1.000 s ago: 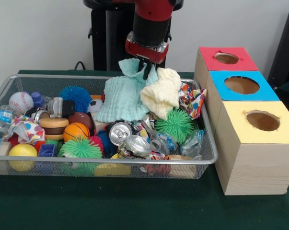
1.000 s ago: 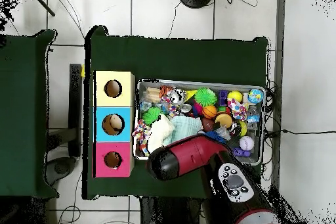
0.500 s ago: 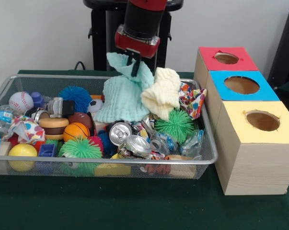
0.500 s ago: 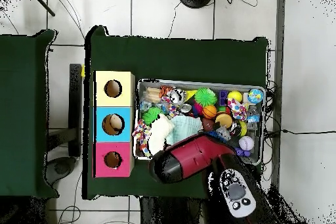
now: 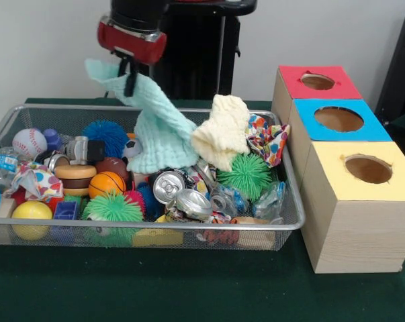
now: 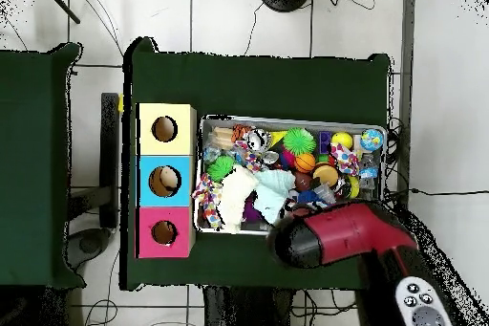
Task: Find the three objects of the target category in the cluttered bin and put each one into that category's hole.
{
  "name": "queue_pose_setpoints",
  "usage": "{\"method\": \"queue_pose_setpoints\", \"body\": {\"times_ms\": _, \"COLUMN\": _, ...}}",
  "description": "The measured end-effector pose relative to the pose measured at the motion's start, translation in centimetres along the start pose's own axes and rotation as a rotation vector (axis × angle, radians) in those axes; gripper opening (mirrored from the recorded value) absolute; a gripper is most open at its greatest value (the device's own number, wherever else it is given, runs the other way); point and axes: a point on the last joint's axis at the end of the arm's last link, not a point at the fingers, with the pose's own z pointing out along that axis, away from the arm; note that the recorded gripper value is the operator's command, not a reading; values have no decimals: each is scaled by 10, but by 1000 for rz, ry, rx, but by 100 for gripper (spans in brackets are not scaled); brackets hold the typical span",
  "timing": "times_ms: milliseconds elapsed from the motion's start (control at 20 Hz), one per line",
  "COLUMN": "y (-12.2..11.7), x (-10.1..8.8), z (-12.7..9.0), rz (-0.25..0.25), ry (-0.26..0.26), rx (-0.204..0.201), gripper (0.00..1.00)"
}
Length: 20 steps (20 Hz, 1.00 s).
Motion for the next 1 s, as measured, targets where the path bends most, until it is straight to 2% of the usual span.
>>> {"method": "queue_pose_setpoints", "body": {"times_ms": 50, "y": -19, "x": -11, "z": 3, "rz": 7, "ry": -6, "rx": -9, "gripper": 0}}
{"method": "queue_pose_setpoints", "body": {"times_ms": 200, "y": -42, "x": -31, "z": 9, "rz": -3, "ry": -20, "rx": -29, "gripper": 0}}
{"method": "queue_pose_setpoints", "body": {"times_ms": 400, "y": -63, "x": -55, "z": 18, "rz": -43, "ry": -42, "rx": -52, "gripper": 0}}
{"method": "queue_pose_setpoints", "body": {"times_ms": 450, "y": -71, "x": -68, "z": 23, "rz": -76, "ry": -54, "rx": -63, "gripper": 0}}
{"method": "queue_pose_setpoints", "body": {"times_ms": 650, "y": -81, "x": -93, "z": 30, "rz": -154, "ry": -77, "rx": -75, "gripper": 0}}
{"method": "queue_pose_setpoints", "body": {"times_ms": 850, "y": -78, "x": -108, "z": 32, "rz": -206, "ry": -97, "rx": -81, "gripper": 0}}
{"method": "queue_pose_setpoints", "body": {"times_ms": 1000, "y": -74, "x": -112, "z": 32, "rz": -212, "ry": -103, "rx": -82, "gripper": 0}}
